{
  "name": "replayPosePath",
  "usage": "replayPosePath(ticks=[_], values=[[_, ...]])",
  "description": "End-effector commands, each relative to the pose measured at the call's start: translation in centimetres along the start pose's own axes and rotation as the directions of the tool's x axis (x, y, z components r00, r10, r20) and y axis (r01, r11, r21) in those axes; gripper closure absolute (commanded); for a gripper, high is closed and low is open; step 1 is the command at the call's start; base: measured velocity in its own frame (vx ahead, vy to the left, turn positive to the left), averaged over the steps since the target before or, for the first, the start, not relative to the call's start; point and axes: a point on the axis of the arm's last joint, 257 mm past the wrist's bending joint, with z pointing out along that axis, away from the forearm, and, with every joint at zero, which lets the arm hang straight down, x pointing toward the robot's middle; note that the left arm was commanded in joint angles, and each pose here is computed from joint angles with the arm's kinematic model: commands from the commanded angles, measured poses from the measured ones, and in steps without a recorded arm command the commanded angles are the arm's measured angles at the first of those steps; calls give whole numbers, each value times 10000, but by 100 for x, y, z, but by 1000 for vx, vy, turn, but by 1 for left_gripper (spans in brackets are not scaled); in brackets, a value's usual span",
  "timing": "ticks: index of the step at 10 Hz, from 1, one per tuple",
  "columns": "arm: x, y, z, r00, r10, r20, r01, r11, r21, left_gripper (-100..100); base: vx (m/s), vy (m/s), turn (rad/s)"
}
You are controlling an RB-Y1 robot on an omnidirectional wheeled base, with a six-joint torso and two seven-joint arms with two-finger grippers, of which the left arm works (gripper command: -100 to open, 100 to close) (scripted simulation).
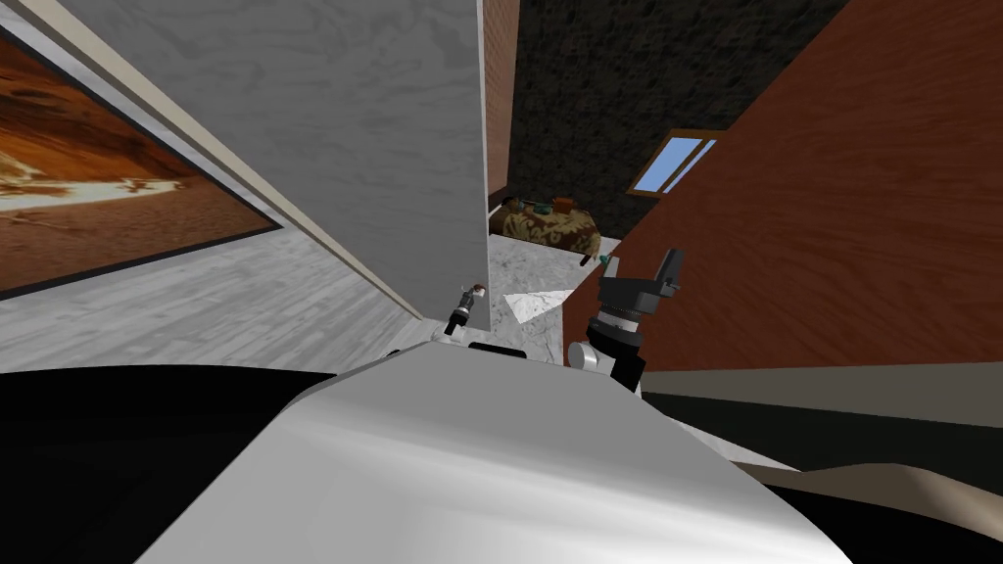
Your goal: Push the door open
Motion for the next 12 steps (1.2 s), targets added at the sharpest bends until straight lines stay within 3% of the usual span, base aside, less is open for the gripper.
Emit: replayPosePath(ticks=[1,4,6,7,9,12], values=[[-212,-36,1,9993,74,359,-79,9999,119,100,156,-60,23],[-347,-35,-11,9977,77,676,-84,9999,111,100,146,-73,50],[-347,-35,-11,9977,77,676,-84,9999,111,100,79,-29,7],[-481,-33,-26,9950,70,1001,-81,9999,103,100,130,-61,69],[-514,-33,-31,9941,67,1082,-78,9999,101,100,137,-81,58],[-702,-28,-61,9877,39,1561,-54,9999,89,100,159,-92,60]])
